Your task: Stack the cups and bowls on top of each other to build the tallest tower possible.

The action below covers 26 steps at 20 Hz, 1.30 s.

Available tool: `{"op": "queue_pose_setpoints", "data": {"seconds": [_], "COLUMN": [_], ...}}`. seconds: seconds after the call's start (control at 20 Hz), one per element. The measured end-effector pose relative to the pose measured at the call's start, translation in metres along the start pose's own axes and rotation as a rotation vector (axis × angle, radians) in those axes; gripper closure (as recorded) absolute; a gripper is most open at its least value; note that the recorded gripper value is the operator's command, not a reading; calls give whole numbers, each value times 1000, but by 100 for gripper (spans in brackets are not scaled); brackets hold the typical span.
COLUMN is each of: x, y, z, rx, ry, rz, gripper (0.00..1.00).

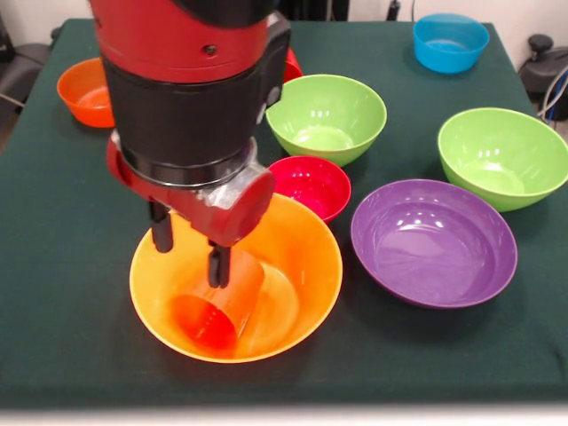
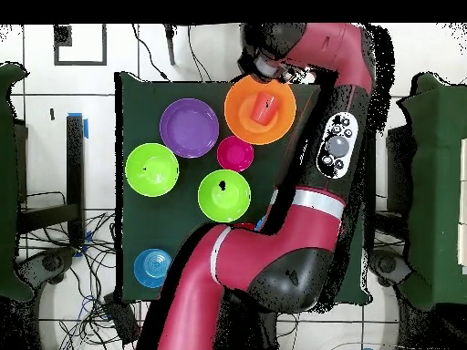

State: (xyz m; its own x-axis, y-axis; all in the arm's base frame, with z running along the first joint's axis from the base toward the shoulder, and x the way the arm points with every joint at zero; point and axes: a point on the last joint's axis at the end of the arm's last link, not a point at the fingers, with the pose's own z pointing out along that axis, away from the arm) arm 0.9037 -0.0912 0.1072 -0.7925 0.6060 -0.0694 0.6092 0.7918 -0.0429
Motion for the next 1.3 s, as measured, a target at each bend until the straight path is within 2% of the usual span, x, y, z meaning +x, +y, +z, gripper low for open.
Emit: {"op": "queue_pose_setpoints", "data": {"seconds": [0.35, 0.55, 0.7, 0.75, 0.85, 0.9, 0.95, 1.05, 1.1, 1.2, 1.3], "x": [-12, -6, 1, 6, 11, 13, 18, 21, 23, 29, 30], "y": [-19, -12, 0, 10, 17, 20, 25, 28, 29, 29, 27], "z": [21, 35, 39, 40, 40, 40, 38, 34, 32, 24, 20], "rx": [-4, -77, -148, -206, -243, -254, -285, -305, -315, -327, -330], "ry": [28, 75, 97, 101, 96, 94, 88, 85, 85, 93, 98], "rz": [31, -38, -161, -304, -433, -483, -626, -730, -801, -979, -1040], "gripper": [0, 0, 0, 0, 0, 0, 0, 0, 0, 0, 0]}}
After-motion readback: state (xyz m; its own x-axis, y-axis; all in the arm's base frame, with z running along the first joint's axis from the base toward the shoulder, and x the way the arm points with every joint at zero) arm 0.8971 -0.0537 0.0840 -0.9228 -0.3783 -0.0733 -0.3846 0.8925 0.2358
